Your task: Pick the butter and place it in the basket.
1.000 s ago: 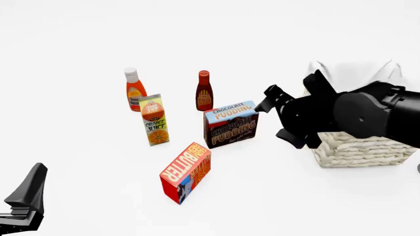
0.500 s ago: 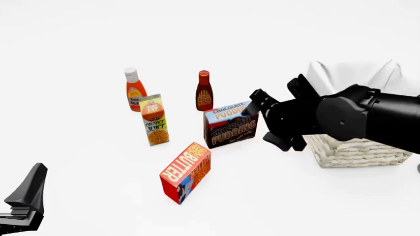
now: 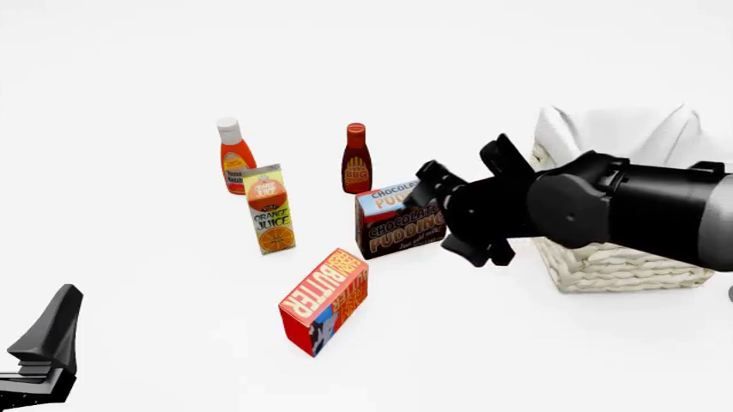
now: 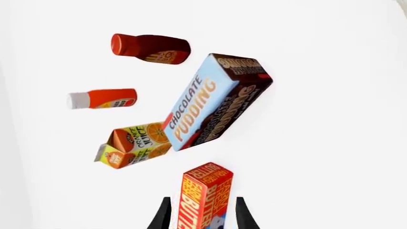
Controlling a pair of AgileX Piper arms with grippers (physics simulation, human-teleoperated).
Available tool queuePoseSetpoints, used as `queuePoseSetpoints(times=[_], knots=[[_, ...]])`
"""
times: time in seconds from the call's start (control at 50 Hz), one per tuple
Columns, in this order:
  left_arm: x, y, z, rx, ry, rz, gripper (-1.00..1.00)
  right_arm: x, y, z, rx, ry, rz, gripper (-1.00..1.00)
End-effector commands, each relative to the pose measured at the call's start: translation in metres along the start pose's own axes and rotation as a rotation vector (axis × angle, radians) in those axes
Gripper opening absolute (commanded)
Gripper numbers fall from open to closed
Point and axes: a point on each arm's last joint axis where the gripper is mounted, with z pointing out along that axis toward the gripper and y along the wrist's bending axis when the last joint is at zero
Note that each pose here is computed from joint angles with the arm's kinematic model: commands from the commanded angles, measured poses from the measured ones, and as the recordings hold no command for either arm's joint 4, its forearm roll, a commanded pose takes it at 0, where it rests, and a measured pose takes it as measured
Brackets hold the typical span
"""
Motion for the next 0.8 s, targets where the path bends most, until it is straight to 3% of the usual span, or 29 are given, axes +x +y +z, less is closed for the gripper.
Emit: queuePoseSetpoints(times=[0.02,0.8], knots=[[0.000,0.000,0.000,0.000,0.000,0.000,1.00,0.005,0.004,0.005,-0.005,0.014,-0.004,1.00],[0.000,0.000,0.000,0.000,0.000,0.000,1.00,0.025,0.021,0.023,-0.025,0.062,-0.032,1.00]])
